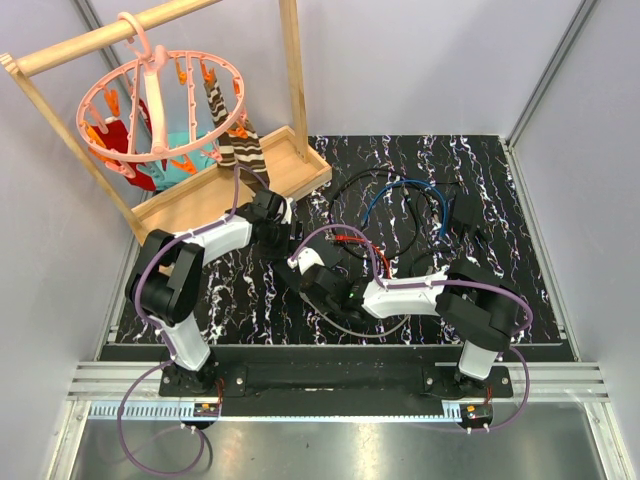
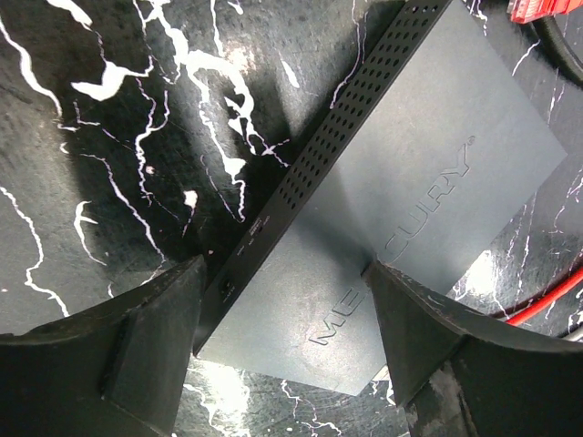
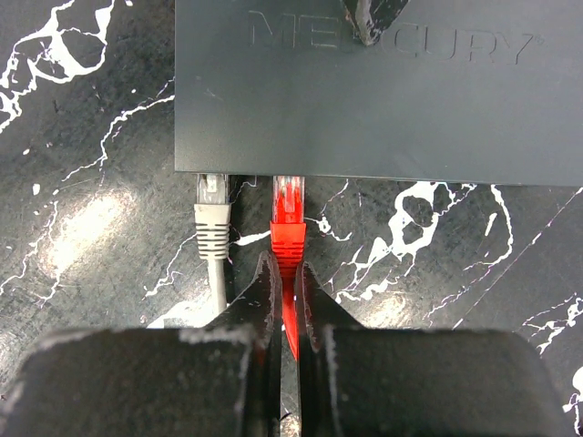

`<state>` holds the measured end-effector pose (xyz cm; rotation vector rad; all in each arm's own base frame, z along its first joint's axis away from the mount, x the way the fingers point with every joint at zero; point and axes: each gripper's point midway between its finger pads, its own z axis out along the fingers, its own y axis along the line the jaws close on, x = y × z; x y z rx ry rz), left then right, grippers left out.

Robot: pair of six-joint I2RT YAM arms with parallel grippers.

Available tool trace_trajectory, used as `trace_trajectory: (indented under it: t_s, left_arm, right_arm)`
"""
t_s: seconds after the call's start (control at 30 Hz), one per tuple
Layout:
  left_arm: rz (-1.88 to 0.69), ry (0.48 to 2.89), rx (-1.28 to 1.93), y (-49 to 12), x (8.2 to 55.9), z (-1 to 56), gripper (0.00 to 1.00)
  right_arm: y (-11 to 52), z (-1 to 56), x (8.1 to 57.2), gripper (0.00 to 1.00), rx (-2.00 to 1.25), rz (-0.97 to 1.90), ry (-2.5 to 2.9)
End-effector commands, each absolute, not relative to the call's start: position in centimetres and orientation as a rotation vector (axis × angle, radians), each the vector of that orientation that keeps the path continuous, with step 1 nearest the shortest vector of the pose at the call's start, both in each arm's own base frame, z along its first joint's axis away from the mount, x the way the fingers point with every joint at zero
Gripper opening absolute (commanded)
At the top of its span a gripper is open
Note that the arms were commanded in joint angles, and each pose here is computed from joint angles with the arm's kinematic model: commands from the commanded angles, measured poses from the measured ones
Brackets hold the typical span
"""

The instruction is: Insert the plug into the switch port

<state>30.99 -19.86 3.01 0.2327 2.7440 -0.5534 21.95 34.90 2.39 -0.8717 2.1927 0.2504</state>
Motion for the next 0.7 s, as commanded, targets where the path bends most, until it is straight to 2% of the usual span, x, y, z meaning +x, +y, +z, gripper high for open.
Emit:
trace_trajectory:
  t_s: [0.0,0.33,0.67]
  left_arm:
    - [-0.604,2.76,0.238,-20.5,30.7,3.1,0.77]
    - [-0.663,2.819,0.224,-21.8,28.1,2.2,0.73]
    - [-0.762,2.891,0.23,-23.2,24.5,0.8,0.6]
  right_arm:
    - [36.8,4.7,23.3,0.0,-0.792,0.288,2.123]
    - [37.7,6.0,24.3,0.0,-0.728,0.307,2.084]
    - [39.4,7.7,25.4,0.0,-0.748,0.331,1.993]
